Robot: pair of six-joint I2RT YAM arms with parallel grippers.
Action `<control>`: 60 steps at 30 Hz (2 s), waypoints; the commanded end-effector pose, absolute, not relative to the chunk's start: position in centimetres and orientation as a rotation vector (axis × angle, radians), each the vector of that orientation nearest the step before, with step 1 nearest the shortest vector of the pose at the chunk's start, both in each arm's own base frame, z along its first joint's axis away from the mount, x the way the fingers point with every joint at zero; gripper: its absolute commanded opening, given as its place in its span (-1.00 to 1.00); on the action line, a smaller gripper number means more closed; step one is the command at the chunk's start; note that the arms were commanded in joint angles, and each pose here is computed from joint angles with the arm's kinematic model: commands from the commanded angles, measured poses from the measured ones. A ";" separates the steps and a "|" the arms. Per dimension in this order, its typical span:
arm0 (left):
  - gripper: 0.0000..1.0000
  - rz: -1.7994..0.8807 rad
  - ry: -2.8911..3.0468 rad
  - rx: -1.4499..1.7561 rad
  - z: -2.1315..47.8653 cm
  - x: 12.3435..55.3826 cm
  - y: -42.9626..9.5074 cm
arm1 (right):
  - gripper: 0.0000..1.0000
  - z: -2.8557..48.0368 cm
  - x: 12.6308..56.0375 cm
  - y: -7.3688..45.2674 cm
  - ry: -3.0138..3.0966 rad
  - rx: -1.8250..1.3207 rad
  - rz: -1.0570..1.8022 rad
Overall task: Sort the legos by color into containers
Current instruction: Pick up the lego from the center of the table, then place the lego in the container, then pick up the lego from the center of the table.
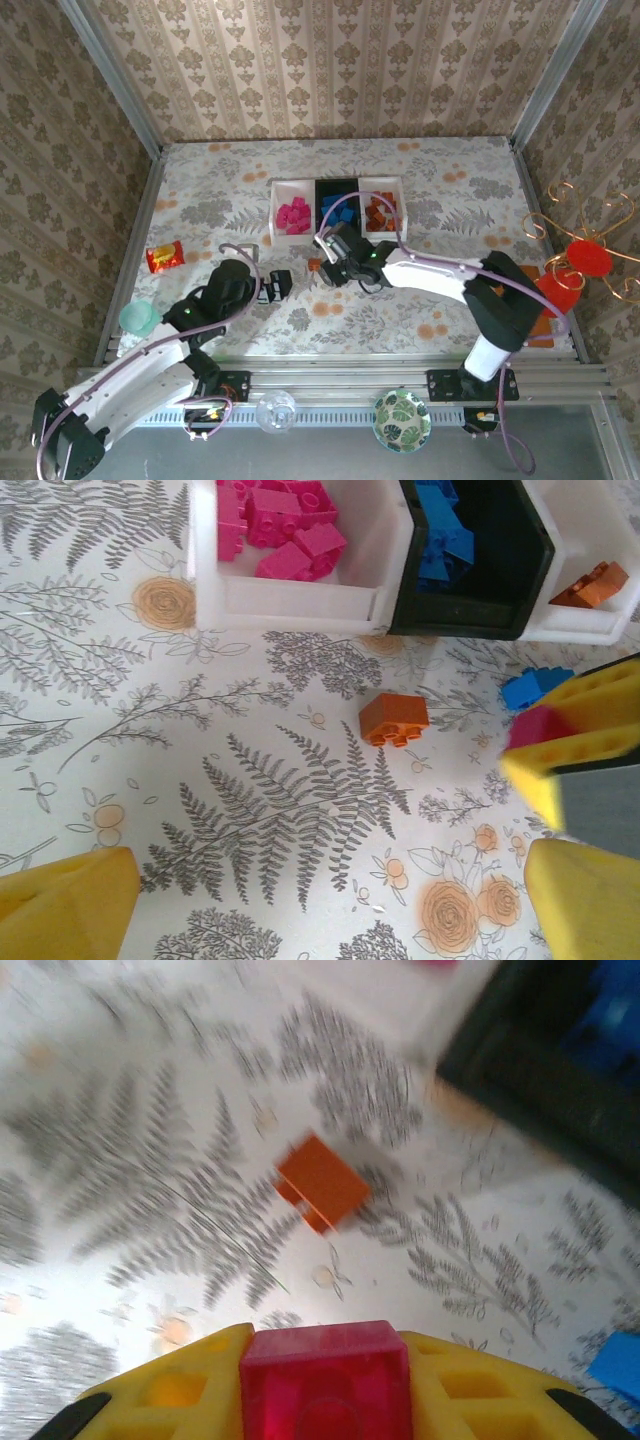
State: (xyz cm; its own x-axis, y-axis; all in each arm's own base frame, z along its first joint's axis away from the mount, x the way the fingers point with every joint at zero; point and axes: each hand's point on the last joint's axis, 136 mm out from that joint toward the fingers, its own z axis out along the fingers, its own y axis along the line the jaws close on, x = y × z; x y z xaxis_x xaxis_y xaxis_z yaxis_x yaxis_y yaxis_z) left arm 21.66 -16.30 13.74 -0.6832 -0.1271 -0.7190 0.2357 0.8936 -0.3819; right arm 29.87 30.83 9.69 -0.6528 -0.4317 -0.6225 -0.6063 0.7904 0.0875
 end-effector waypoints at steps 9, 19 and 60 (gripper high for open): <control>1.00 -0.521 2.287 0.021 12.3 21.1 -14.3 | -0.26 15.2 39.9 36.8 2.256 -0.466 0.416; 1.00 -0.530 2.298 0.025 12.2 20.9 -14.4 | -0.02 14.0 47.7 39.6 2.290 -0.287 0.366; 1.00 -0.636 2.331 0.115 11.3 23.0 -18.6 | 0.38 5.2 26.3 15.2 2.591 0.045 0.210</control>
State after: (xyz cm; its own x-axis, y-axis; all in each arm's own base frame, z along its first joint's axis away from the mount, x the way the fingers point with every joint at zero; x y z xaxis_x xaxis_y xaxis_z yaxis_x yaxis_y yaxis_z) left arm 22.61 -18.18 10.74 -0.7544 -0.0812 -0.6514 0.2443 0.8863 -0.3934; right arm 26.28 14.77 5.95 -0.8336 0.0453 -0.5505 -0.0171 0.9940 0.1077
